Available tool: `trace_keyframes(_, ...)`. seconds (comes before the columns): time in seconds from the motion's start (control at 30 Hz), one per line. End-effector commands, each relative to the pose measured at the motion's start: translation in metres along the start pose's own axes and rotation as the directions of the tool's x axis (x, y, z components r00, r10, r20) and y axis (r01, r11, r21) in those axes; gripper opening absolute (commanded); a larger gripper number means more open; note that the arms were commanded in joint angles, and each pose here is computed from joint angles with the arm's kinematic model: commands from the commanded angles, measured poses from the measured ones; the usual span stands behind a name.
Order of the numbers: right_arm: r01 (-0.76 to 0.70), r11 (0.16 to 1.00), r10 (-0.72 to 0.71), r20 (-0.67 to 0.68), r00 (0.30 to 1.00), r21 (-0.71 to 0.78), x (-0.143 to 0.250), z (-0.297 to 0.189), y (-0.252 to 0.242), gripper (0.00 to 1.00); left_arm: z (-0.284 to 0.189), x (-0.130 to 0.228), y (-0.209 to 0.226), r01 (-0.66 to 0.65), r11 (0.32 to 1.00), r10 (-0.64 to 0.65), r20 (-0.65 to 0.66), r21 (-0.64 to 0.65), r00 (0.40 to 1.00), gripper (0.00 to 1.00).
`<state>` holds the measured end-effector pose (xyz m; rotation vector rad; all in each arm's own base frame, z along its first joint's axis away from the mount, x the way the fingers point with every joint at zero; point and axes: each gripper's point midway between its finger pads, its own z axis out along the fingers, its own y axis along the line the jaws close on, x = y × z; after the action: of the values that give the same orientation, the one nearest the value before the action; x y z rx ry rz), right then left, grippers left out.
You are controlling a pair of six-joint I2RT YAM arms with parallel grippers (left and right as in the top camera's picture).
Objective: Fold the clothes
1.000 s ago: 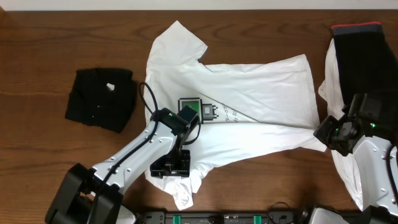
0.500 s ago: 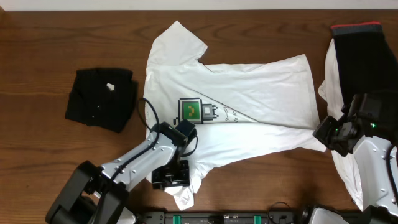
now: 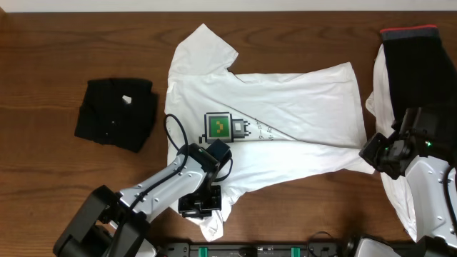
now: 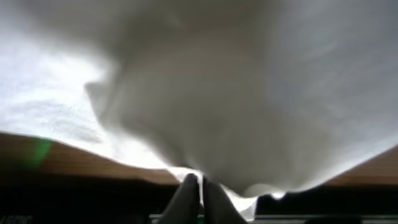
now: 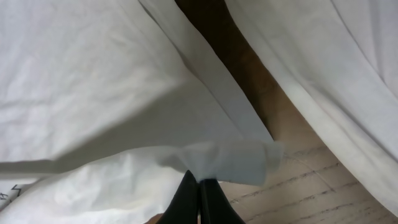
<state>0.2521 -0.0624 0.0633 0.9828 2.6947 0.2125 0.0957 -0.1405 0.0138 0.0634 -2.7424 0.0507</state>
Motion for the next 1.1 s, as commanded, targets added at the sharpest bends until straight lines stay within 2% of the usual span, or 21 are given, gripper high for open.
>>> trace_keyframes(0.0, 0.002, 1.000, -0.002, 0.021, 1.000, -0.011, -0.006, -0.005, 0.002, 0.01, -0.001, 0.008, 0.007, 0.015, 1.000, -0.015, -0.024, -0.016, 1.000, 0.06)
trace_keyframes(0.2, 0.002, 1.000, -0.002, 0.020, 1.000, -0.011, -0.006, -0.005, 0.002, 0.01, -0.026, 0.013, 0.011, 0.041, 0.999, -0.041, 0.003, 0.033, 0.999, 0.07)
trace_keyframes(0.27, 0.002, 1.000, -0.002, 0.020, 1.000, -0.011, -0.006, -0.005, 0.002, 0.01, -0.033, 0.015, 0.008, 0.025, 0.998, -0.027, 0.029, 0.065, 0.999, 0.45)
trace_keyframes(0.3, 0.002, 1.000, -0.002, 0.020, 1.000, -0.011, -0.006, -0.005, 0.002, 0.01, -0.035, 0.016, 0.006, 0.026, 0.997, -0.029, 0.042, 0.073, 0.999, 0.53)
trace_keyframes(0.37, 0.002, 1.000, -0.002, 0.021, 1.000, -0.012, -0.007, -0.005, 0.002, 0.01, -0.035, 0.015, 0.002, 0.031, 0.995, -0.037, 0.066, 0.090, 0.997, 0.63)
trace_keyframes(0.43, 0.002, 1.000, -0.002, 0.020, 1.000, -0.012, -0.006, -0.005, 0.002, 0.01, -0.031, 0.015, -0.002, 0.037, 0.995, -0.045, 0.078, 0.097, 0.996, 0.67)
trace_keyframes(0.8, 0.001, 1.000, 0.000, 0.013, 1.000, -0.009, -0.005, -0.005, 0.001, 0.01, 0.007, 0.023, -0.006, 0.068, 0.990, -0.072, 0.030, 0.120, 0.997, 0.68)
trace_keyframes(0.87, 0.000, 1.000, 0.000, 0.012, 1.000, -0.008, -0.004, -0.005, 0.001, 0.01, 0.011, 0.023, -0.005, 0.085, 0.989, -0.089, 0.028, 0.120, 0.996, 0.65)
trace_keyframes(0.97, 0.000, 1.000, 0.000, 0.009, 1.000, -0.007, -0.004, -0.005, 0.001, 0.01, 0.013, 0.021, -0.006, 0.079, 0.988, -0.084, 0.038, 0.130, 0.996, 0.51)
trace_keyframes(1.07, 0.000, 1.000, 0.000, 0.009, 1.000, -0.007, -0.004, -0.005, 0.001, 0.01, 0.013, 0.016, -0.009, 0.064, 0.988, -0.073, 0.060, 0.141, 0.996, 0.48)
